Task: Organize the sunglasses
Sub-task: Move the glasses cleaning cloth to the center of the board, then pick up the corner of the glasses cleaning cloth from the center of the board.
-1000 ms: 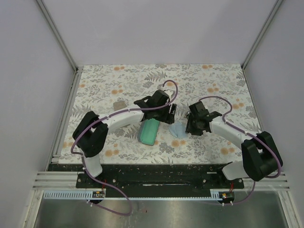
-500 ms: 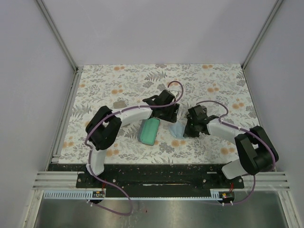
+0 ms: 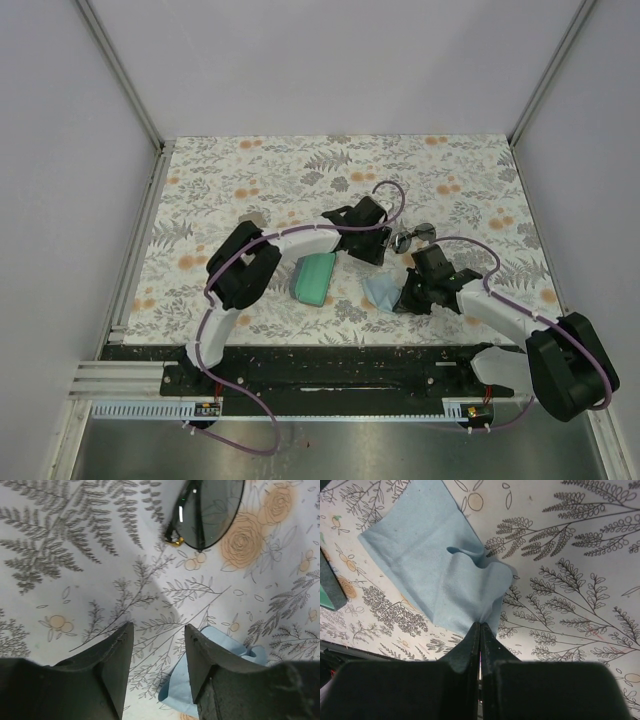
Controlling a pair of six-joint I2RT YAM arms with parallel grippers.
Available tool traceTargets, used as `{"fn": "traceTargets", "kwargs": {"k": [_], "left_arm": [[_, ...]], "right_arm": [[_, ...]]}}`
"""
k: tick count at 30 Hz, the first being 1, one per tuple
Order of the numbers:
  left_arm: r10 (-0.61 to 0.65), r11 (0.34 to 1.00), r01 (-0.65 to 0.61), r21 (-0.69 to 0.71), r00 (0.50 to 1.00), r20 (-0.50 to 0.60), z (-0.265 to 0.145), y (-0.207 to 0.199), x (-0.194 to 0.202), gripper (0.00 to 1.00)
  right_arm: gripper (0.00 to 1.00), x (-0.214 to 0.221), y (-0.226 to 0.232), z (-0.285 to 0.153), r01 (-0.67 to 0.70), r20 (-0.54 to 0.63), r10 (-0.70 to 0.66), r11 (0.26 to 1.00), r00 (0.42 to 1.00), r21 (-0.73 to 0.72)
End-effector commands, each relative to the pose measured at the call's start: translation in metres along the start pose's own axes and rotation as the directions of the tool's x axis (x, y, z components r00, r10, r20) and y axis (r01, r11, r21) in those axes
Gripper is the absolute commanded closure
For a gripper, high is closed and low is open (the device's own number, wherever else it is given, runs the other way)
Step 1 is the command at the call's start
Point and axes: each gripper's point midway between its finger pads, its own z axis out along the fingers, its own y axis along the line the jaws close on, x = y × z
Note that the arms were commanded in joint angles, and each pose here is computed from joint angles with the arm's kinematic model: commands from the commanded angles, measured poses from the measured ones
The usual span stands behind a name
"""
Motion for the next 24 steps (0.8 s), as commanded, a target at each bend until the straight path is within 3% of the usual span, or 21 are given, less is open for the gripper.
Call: {"fn": "traceTargets", "kwargs": {"k": [1,24], "left_arm": [[0.052,0.998,-0.049,0.047,0.997,-0.052,0.004,-0.018,0.014,0.52],[0.135,0.981,-0.095,0.167,0.960,-0.246,0.013,-0.046,0.080,0.64]], "right_arm": [[1.00,0.007,0.001,-0.002,-0.019,-0.027,0.019,1.000,0.999,-0.009],[1.00,0.000,0.008,-0.015,-0.031,0.012,0.031,0.999,0.999,-0.028]]}}
